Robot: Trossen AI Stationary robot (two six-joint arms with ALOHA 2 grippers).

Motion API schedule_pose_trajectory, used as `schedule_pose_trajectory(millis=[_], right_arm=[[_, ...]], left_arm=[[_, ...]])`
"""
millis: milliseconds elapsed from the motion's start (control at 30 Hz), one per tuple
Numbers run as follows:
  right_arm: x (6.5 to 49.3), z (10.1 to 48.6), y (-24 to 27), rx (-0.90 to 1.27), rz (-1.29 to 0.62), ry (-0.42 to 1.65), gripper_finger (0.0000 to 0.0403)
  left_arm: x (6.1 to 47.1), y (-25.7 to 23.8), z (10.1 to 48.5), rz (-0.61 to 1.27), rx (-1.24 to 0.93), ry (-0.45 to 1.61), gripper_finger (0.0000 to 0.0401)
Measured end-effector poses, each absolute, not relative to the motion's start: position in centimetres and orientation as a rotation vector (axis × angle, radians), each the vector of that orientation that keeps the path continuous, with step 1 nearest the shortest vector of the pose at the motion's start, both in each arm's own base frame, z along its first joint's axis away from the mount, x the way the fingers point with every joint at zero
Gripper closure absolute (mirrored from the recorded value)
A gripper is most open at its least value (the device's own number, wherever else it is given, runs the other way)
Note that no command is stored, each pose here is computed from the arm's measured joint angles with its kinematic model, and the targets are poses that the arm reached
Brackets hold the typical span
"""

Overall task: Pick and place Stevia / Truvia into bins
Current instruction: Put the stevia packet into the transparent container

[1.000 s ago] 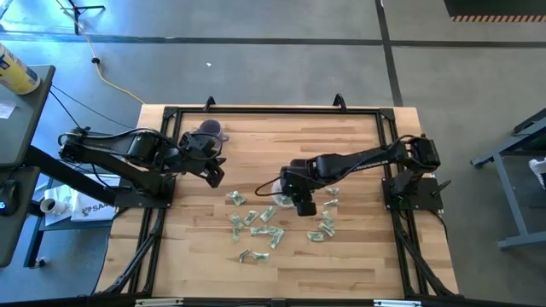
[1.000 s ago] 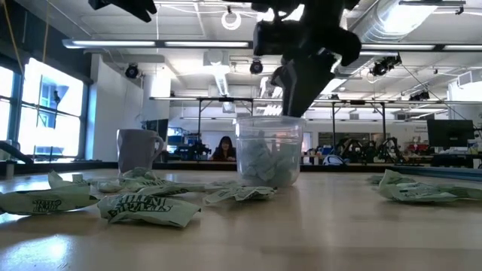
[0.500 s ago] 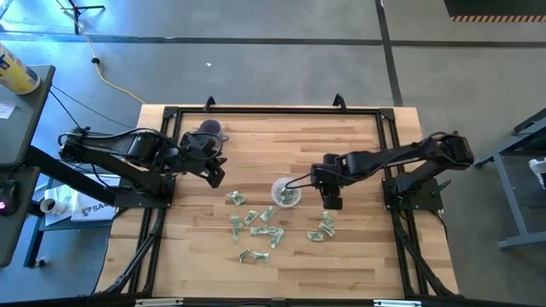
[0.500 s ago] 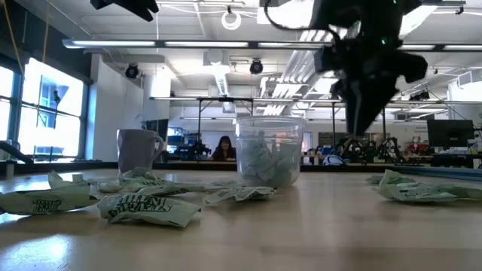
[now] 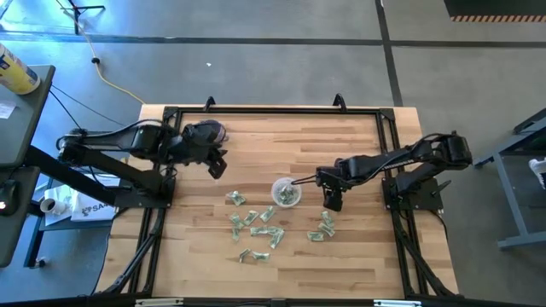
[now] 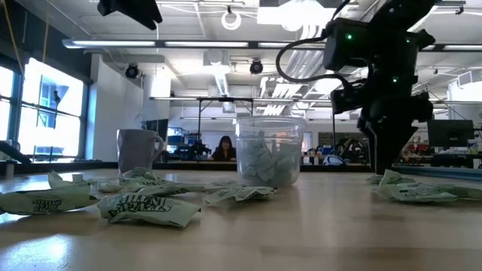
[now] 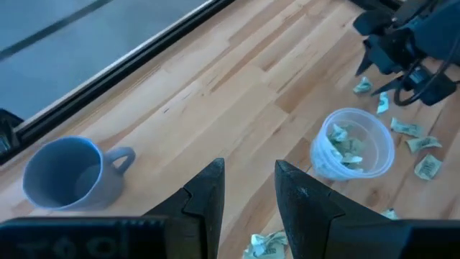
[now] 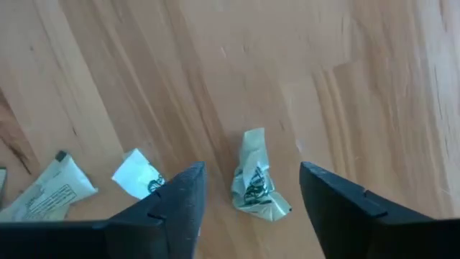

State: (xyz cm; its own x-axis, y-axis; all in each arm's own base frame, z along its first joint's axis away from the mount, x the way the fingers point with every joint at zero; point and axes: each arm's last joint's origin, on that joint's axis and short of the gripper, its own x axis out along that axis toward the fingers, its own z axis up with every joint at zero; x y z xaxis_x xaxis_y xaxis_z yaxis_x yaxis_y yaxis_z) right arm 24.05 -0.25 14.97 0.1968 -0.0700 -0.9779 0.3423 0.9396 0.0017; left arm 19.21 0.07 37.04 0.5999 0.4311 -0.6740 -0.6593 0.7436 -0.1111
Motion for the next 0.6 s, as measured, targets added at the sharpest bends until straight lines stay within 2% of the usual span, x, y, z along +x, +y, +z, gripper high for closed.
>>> schedule_pose_trajectory(millis=[133,600], right_arm=[[23.9,14.4,-0.4,0.210,-0.319,1.332,0.0166],[22.3,11.6,-1.2,0.255,-0.372,1.357,0.0170]], left_arm=[[19.2,1.6,37.0,0.641,-0.393,0.707,0.0245],[19.0,4.2,37.0,0.661,-0.397,0.715,0.0245]])
